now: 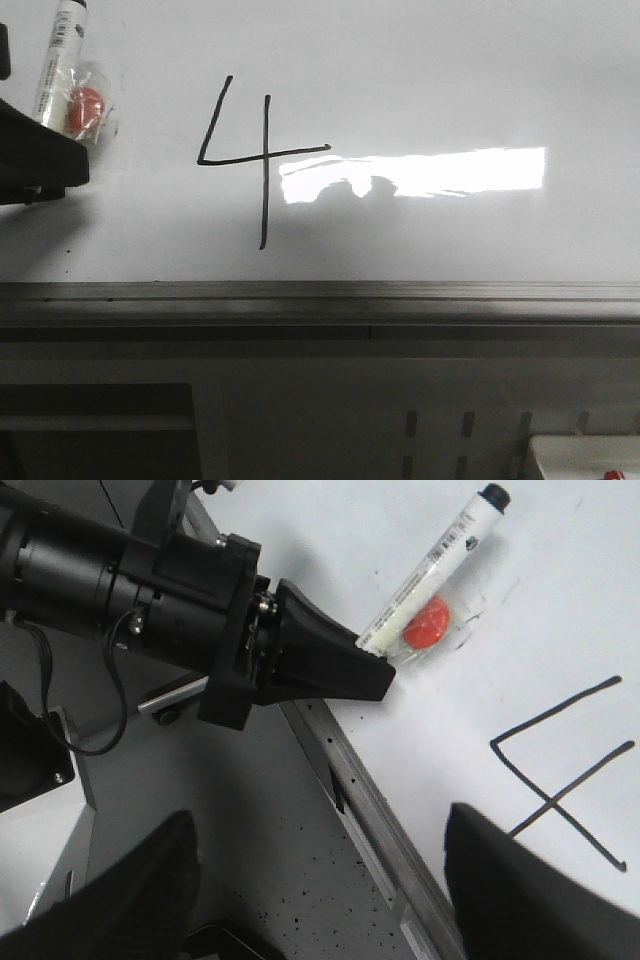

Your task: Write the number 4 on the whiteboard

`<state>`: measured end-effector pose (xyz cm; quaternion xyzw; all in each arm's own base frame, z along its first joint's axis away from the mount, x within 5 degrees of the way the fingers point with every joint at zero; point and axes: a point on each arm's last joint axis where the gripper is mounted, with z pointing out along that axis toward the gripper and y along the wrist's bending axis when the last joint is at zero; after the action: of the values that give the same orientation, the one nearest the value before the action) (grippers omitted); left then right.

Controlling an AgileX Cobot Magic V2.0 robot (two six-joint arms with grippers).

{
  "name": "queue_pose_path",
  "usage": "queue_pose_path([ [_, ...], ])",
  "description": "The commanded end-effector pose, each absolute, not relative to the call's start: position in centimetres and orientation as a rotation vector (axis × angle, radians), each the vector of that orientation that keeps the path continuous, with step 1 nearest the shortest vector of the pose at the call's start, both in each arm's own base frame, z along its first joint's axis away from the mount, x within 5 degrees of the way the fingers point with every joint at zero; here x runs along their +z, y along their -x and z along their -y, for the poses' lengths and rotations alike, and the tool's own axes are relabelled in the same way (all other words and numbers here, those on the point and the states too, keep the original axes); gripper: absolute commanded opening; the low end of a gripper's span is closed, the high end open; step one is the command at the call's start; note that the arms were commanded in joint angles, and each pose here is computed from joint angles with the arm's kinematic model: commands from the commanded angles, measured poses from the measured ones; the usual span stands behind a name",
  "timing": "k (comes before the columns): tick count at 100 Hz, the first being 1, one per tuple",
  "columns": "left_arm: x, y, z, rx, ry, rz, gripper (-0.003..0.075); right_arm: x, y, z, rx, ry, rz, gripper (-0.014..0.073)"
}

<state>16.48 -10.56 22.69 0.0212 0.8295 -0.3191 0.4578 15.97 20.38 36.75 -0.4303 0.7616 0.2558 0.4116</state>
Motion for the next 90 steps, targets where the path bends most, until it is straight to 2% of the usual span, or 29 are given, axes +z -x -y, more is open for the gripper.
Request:
queue_pose_path([
  [1, 24.2, -17.0, 11.2, -0.89, -0.015, -1.961, -0.002, 39.0, -16.0, -19.9, 0.657, 1.007, -1.814, 0.0457],
  [9, 24.0, -17.2, 11.4, -0.9, -0.01, -1.967, -0.0013, 39.0, -16.0, -19.9, 0.657, 1.007, -1.814, 0.0457],
  [16, 23.8, -17.3, 11.6, -0.91, -0.014, -1.965, 0.0048, 39.0, -16.0, -19.9, 0.657, 1.007, -1.814, 0.0457],
  [28, 23.9, -17.4, 11.7, -0.942, 0.004, -1.955, 0.0281, 39.0, -16.0, -19.9, 0.657, 1.007, -1.814, 0.0457],
  [35, 23.9, -17.4, 11.7, -0.957, 0.026, -1.958, 0.0367, 39.0, -16.0, -19.9, 0.657, 1.007, -1.812, 0.0457],
  [64, 24.5, -16.5, 11.1, -0.877, -0.051, -1.965, 0.037, 39.8, -15.4, -19.1, 0.63, 1.008, -1.772, 0.0436],
  [69, 24.9, -16.1, 10.7, -0.852, -0.069, -1.954, 0.0367, 40.0, -15.1, -18.6, 0.623, 1.002, -1.752, 0.0389],
  [74, 25.4, -15.7, 10.3, -0.817, -0.085, -1.946, 0.0365, 40.1, -14.8, -18.0, 0.617, 0.992, -1.741, 0.0304],
  [79, 25.8, -15.1, 9.7, -0.784, -0.08, -1.939, 0.0351, 40.3, -14.3, -17.2, 0.615, 0.971, -1.722, 0.0166],
  [86, 26.6, -14.3, 8.8, -0.737, -0.076, -1.917, 0.0279, 40.1, -13.7, -16.1, 0.607, 0.937, -1.7, -0.0022],
  [90, 27.1, -13.6, 8.3, -0.721, -0.081, -1.89, 0.0204, 39.9, -13.3, -15.5, 0.604, 0.92, -1.687, -0.0069],
])
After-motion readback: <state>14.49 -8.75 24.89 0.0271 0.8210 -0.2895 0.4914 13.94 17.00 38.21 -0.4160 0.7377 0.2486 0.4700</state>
